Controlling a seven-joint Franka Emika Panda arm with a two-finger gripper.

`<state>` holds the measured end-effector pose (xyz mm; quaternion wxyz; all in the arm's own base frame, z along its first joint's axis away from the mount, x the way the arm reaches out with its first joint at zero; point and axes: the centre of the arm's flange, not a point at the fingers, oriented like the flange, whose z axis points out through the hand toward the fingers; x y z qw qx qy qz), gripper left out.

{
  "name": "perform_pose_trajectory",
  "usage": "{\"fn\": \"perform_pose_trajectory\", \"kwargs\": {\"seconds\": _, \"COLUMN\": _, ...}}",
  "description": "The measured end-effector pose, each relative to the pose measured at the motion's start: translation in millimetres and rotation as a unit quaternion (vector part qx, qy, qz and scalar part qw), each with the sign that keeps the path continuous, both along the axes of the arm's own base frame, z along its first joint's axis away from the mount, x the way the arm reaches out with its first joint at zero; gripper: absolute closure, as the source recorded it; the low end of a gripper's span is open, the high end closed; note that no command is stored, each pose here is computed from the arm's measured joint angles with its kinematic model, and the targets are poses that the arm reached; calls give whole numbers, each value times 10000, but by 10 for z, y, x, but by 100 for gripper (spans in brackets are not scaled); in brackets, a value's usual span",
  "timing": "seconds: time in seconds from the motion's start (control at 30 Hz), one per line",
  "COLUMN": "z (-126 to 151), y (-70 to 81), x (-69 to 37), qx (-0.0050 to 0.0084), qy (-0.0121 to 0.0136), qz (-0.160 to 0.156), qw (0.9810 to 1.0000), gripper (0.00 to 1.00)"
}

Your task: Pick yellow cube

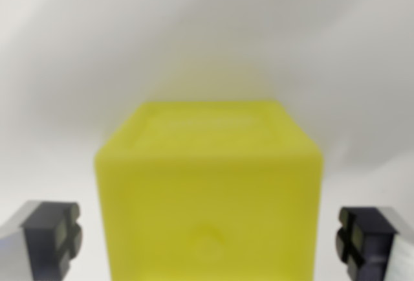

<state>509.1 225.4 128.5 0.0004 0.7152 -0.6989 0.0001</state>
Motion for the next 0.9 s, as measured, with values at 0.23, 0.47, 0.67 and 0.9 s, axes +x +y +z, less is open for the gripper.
{"fn": "perform_pose_trajectory", "kwargs": {"seconds": 0.23, "z": -117, "y": 1, "x": -4, "qx": -1, "qy": 3, "qz": -16, "qw": 10000, "gripper": 0}}
{"fn": "perform_pose_trajectory", "kwargs": {"seconds": 0.47, "z": -79, "y": 0, "x": -4, "qx": 2, "qy": 3, "qz": -26, "qw": 10000, "gripper": 100}}
{"fn": "perform_pose_trajectory", "kwargs": {"seconds": 0.67, "z": 71, "y": 1, "x": -3, "qx": 4, "qy": 2, "qz": -26, "qw": 10000, "gripper": 100}}
{"fn": "perform_pose_trajectory", "kwargs": {"seconds": 0.9, "z": 244, "y": 1, "x": -3, "qx": 4, "qy": 3, "qz": -26, "qw": 10000, "gripper": 100}}
